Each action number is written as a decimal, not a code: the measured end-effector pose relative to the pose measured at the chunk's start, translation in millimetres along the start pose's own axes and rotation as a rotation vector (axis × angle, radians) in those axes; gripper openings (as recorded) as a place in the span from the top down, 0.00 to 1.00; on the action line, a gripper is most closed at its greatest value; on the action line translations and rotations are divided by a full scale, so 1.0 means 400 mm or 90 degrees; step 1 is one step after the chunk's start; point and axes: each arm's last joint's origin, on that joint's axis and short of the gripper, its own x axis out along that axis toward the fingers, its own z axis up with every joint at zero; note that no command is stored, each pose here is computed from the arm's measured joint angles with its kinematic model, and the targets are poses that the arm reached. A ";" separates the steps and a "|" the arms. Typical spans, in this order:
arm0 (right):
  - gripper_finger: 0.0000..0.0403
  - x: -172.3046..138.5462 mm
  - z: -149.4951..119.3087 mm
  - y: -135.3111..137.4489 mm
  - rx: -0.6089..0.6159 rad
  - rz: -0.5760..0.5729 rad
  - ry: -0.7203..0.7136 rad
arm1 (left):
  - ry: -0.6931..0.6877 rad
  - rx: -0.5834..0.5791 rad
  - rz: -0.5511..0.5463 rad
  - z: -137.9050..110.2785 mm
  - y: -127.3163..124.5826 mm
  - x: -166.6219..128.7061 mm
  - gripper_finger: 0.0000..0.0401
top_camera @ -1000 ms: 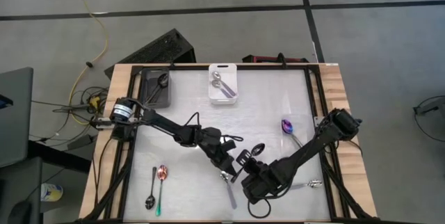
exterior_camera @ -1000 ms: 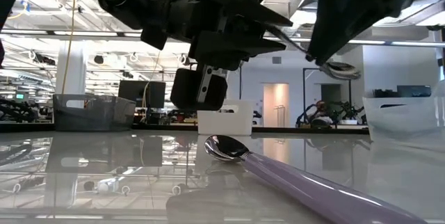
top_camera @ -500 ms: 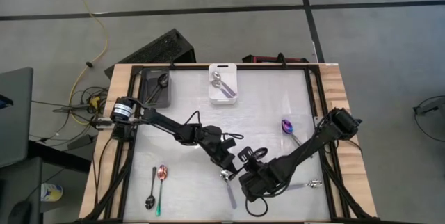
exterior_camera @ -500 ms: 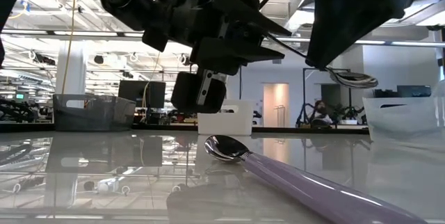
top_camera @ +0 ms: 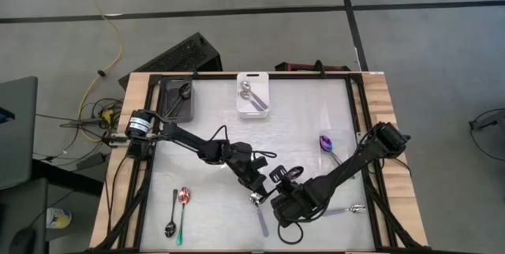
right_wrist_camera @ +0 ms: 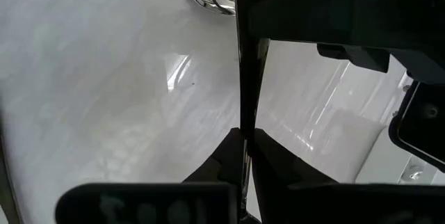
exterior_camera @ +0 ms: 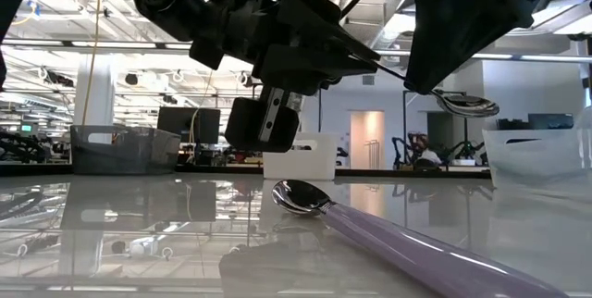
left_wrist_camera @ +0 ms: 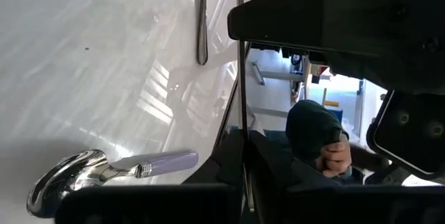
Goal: Sort silverware by color (type)
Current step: Put the black spoon into the black bin, then put the purple spoon into the white bin
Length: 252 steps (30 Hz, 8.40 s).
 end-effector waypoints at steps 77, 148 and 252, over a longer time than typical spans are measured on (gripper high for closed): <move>0.45 -0.013 -0.236 0.109 0.404 0.033 -0.222 | -0.500 -0.056 0.761 -0.201 -0.206 -0.820 1.00; 0.45 -0.050 -0.163 0.067 0.549 0.085 -0.438 | -0.334 0.263 0.673 -0.056 -0.098 -0.601 0.71; 0.87 -0.034 -0.205 -0.433 0.147 -0.104 -0.221 | -0.246 0.616 0.213 -0.323 0.017 -0.113 0.72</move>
